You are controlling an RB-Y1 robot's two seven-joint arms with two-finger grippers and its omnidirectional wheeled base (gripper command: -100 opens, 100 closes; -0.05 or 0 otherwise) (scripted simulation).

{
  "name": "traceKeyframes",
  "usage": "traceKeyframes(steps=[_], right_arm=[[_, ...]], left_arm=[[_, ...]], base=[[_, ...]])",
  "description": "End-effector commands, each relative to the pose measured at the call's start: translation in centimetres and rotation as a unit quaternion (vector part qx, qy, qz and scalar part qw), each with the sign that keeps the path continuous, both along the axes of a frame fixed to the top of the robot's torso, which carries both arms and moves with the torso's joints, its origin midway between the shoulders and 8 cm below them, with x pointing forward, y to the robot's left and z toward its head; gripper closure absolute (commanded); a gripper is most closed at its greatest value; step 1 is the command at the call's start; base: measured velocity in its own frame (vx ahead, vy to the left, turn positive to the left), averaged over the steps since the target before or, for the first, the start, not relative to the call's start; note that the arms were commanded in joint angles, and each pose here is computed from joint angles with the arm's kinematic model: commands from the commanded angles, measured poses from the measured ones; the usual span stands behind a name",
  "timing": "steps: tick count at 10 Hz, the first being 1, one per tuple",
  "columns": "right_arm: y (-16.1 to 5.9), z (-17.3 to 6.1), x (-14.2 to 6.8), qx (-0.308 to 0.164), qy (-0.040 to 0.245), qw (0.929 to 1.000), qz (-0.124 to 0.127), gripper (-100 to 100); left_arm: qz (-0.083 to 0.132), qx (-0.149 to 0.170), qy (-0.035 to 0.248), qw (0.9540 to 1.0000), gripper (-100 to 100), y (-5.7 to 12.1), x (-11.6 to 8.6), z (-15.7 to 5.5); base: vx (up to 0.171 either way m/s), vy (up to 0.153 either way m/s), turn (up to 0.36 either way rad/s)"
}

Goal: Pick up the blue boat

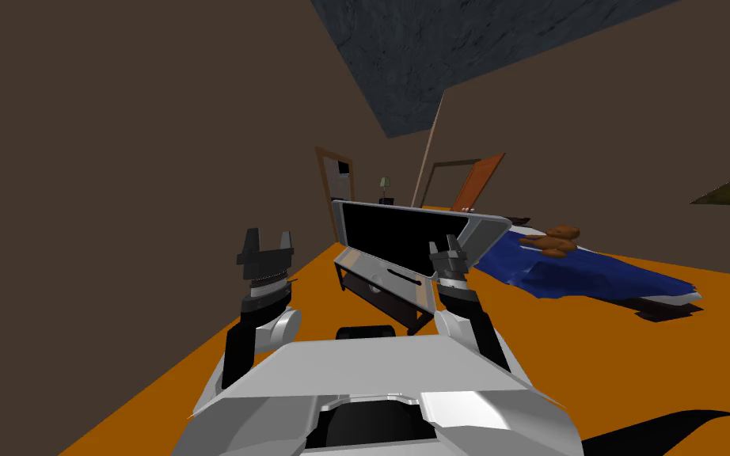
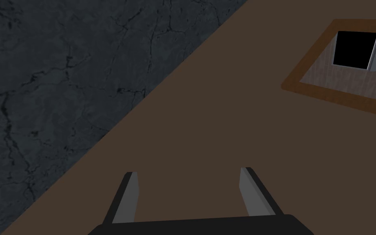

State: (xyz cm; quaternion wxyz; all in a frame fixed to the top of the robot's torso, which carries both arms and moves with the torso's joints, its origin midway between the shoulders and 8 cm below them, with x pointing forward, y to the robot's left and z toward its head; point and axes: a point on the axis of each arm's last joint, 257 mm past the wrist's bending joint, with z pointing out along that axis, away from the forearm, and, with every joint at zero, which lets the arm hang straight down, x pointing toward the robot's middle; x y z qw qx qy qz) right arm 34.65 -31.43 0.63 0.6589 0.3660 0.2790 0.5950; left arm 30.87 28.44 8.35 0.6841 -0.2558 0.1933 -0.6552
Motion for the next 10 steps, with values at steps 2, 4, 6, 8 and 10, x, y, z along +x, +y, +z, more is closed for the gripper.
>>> traceKeyframes(steps=[2,4,6,8,10], right_arm=[[0.6,-1.3,0.7,-0.050,0.026,0.9984,0.007,-100],[1.0,-2.8,1.4,-0.096,0.053,0.9940,0.010,-100],[1.2,-5.1,2.1,-0.150,0.086,0.9848,0.012,-100],[1.2,-6.5,2.4,-0.181,0.105,0.9779,0.013,-100],[1.0,-9.9,3.0,-0.242,0.145,0.9594,0.014,-100]], left_arm=[[0.000,0.000,0.000,1.0000,0,0.0,0.0,0.0],[0.000,0.000,0.000,1.0000,0,0.0,0.0,0.0],[0.000,0.000,0.000,1.0000,0,0.0,0.0,0.0],[0.000,0.000,0.000,1.0000,0,0.0,0.0,0.0],[0.000,0.000,0.000,1.0000,0,0.0,0.0,0.0]], base=[[-0.038,-0.045,0.094],[-0.058,-0.056,0.106],[-0.062,-0.067,0.123],[-0.047,-0.057,0.123],[-0.045,-0.043,0.151]])
